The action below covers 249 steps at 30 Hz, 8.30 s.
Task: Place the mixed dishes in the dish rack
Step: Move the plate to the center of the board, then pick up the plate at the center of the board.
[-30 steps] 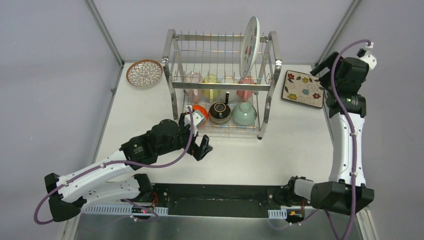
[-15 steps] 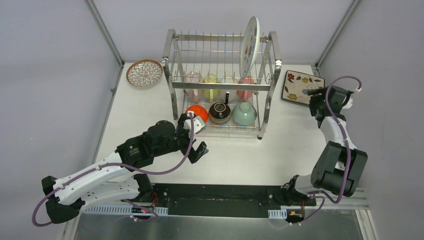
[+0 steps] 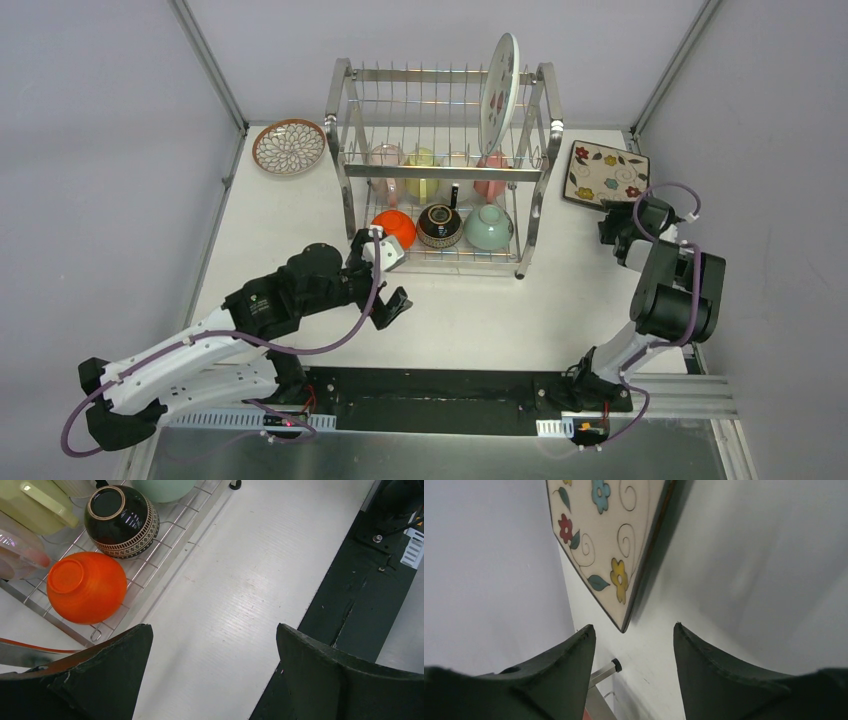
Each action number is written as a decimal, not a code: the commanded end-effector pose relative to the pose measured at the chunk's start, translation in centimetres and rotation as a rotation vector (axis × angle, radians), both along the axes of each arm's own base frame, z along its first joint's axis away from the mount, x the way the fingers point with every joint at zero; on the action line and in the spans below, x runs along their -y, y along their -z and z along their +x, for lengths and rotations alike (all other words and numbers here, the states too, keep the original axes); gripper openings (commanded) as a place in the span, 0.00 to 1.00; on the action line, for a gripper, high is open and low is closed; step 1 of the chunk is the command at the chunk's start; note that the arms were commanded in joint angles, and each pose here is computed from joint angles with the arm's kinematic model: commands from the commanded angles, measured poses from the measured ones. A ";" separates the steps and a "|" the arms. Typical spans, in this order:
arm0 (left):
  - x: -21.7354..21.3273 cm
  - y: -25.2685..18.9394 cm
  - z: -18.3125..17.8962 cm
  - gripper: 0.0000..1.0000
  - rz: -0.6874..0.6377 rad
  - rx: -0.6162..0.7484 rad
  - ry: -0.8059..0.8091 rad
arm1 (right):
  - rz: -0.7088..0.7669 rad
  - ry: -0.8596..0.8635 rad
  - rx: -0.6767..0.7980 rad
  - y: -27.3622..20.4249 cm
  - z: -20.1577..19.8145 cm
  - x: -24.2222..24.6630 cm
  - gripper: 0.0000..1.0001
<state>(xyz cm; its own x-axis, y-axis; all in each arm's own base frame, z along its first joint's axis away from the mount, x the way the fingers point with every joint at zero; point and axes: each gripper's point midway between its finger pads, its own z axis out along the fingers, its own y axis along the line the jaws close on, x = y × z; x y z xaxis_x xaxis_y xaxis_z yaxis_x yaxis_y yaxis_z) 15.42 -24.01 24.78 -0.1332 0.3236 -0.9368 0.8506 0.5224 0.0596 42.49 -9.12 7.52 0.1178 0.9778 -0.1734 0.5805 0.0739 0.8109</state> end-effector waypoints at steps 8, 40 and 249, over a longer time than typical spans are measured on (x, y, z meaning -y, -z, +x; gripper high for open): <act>0.1 -1.8 -0.3 0.99 -0.046 0.041 0.024 | 0.076 0.050 0.133 1.9 3.6 0.9 0.56; -0.1 -2.2 -0.1 0.99 -0.050 0.052 0.010 | 0.050 0.043 0.080 -0.1 4.4 1.0 0.17; 15.8 0.3 -8.2 0.77 -0.171 0.017 0.448 | -0.186 -0.925 -0.026 -14.8 -33.0 -19.1 0.00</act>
<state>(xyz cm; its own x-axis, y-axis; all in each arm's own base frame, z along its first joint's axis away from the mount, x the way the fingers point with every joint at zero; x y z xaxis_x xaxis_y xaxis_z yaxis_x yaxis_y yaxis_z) 6.85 -39.26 22.56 0.0320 0.1962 -0.9800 0.9963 0.0719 0.0470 8.03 7.14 17.09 -0.6984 0.6714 -0.2479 0.4694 0.6912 0.5495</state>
